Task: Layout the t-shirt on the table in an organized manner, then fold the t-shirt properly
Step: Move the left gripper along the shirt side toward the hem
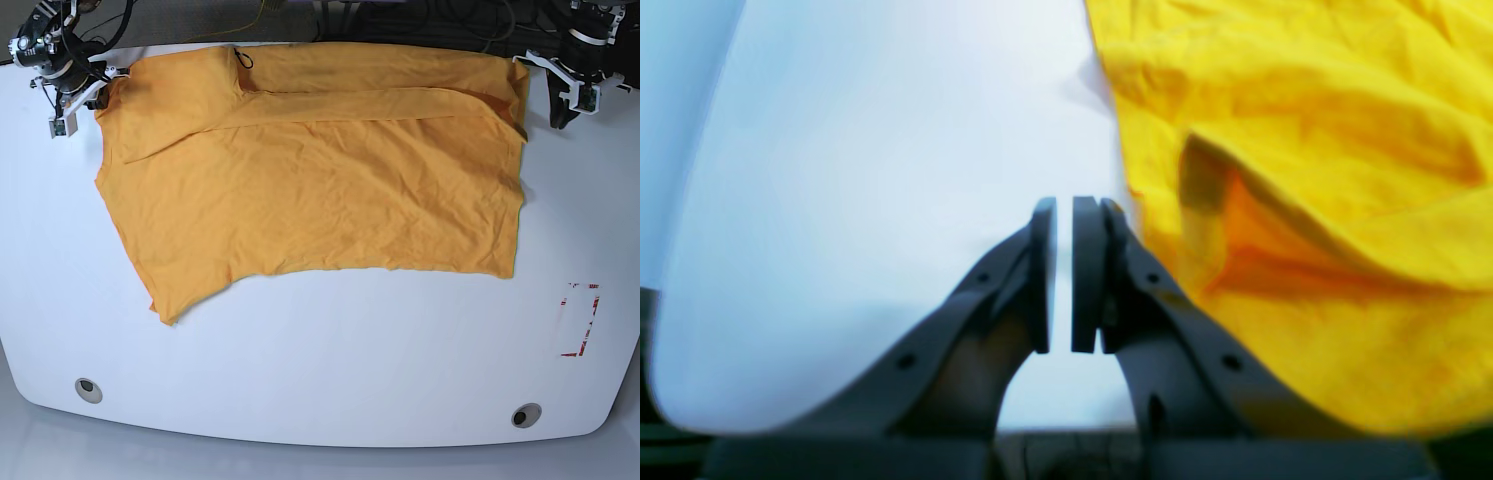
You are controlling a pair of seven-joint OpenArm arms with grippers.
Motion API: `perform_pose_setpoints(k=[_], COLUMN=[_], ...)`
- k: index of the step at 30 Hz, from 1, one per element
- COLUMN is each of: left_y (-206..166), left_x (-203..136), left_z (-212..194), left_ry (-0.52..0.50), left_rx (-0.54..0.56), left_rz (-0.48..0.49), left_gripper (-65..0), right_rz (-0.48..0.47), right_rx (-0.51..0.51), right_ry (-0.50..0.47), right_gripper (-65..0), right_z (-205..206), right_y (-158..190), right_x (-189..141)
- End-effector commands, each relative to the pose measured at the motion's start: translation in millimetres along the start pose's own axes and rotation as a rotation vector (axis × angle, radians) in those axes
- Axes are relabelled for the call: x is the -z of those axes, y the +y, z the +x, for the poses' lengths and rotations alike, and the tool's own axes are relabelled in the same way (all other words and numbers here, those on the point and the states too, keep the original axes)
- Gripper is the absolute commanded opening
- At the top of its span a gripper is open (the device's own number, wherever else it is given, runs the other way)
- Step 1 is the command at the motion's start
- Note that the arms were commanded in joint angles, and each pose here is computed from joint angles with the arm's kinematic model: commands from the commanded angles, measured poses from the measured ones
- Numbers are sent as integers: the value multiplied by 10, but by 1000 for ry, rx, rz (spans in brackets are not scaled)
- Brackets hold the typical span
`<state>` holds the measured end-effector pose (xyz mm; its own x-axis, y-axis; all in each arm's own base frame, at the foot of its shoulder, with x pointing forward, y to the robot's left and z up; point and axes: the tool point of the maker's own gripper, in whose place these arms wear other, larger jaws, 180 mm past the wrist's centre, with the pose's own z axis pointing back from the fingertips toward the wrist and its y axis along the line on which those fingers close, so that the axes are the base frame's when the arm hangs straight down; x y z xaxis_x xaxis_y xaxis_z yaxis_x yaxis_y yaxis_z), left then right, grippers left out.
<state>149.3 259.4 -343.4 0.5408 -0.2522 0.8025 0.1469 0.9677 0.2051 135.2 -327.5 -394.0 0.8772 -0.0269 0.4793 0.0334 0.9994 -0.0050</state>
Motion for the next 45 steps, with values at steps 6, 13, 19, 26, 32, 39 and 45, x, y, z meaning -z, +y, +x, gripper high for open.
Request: perform_pose_setpoints(k=[6, 13, 19, 26, 32, 39, 45], left_y=[-452, -685, -846, -950, -796, -442, -84], left_x=[15, 92, 153, 198, 366, 553, 694], left_z=[21, -26, -97, -173, -103, 122, 362], left_ry=[-18, 13, 39, 70, 98, 78, 63], left_rx=[-18, 36, 64, 102, 165, 191, 220], left_rz=[-133, -192, -239, -270, -235, -138, -46], left_gripper=[-629, -629, -629, -629, -629, -629, -629], right_rz=[-13, -14, -12, -12, -12, -13, -17], right_rx=[-17, -18, -17, -17, -17, -16, -20], right_ry=[-35, -35, -36, -36, -38, -35, -34], right_gripper=[-650, -650, -650, -650, -650, -650, -650], right_z=[102, 104, 103, 103, 106, 93, 100], right_y=[-53, -57, -51, -51, -51, -56, -71], right_x=[-58, -60, -58, -58, -58, -62, -68])
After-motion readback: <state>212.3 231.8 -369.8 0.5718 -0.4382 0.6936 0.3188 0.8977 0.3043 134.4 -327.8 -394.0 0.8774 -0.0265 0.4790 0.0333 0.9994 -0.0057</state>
